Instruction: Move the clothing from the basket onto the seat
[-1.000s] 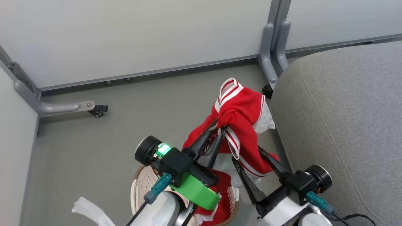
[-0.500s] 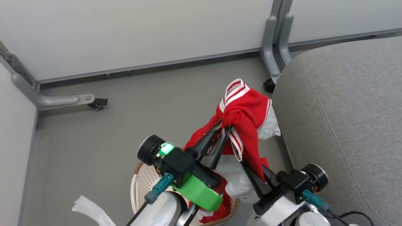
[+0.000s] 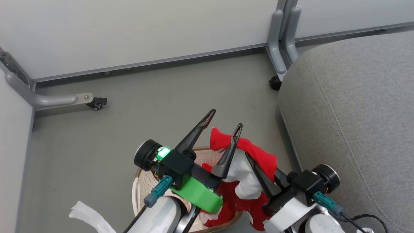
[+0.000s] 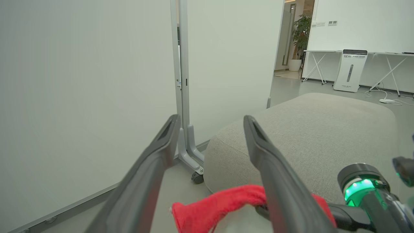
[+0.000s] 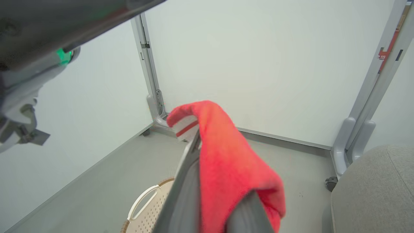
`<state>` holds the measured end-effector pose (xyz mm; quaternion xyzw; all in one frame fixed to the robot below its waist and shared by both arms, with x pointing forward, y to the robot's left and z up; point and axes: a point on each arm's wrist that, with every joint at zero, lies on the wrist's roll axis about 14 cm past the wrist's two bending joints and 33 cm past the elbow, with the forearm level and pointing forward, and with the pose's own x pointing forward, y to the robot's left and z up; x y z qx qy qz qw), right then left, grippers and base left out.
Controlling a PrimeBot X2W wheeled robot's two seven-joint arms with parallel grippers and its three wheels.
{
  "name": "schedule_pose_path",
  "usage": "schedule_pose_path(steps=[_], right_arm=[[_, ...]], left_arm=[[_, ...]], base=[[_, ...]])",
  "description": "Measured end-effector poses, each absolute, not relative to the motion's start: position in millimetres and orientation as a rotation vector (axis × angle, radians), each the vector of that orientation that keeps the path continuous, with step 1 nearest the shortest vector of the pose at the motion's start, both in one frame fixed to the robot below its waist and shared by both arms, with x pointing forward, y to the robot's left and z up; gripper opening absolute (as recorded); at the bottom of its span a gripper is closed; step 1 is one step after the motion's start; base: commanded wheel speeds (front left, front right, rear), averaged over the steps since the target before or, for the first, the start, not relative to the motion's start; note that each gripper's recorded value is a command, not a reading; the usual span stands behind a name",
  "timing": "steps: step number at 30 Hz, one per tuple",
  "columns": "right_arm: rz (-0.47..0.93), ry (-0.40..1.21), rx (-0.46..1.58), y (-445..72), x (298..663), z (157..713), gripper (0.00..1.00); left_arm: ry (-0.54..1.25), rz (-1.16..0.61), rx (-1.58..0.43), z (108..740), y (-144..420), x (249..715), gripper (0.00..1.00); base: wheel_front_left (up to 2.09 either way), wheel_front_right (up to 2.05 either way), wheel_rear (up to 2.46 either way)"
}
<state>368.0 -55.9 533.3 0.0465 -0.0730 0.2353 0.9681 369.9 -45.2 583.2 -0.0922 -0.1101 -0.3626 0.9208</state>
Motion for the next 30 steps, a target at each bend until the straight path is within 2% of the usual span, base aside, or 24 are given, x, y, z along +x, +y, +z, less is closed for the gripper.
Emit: schedule_pose_path(steps=[14, 19, 30], right_arm=[[0.448, -0.184, 0.069, -66.5, 369.8, 543.7, 0.0], [0.376, -0.221, 0.052, -89.5, 374.2, 554.2, 0.0], [0.2, -0.295, -0.011, -145.8, 382.4, 576.4, 0.0]], left_arm=[[-0.243, -0.717, -0.18, 581.9, -37.4, 371.9, 1.0], [-0.216, -0.718, -0.153, 567.6, -34.7, 369.6, 1.0], [-0.197, -0.848, -0.155, 551.8, -53.1, 362.3, 1.0]], base=[[0.0, 0.0, 0.0], [0.0, 0.0, 0.0], [0.0, 0.0, 0.0]])
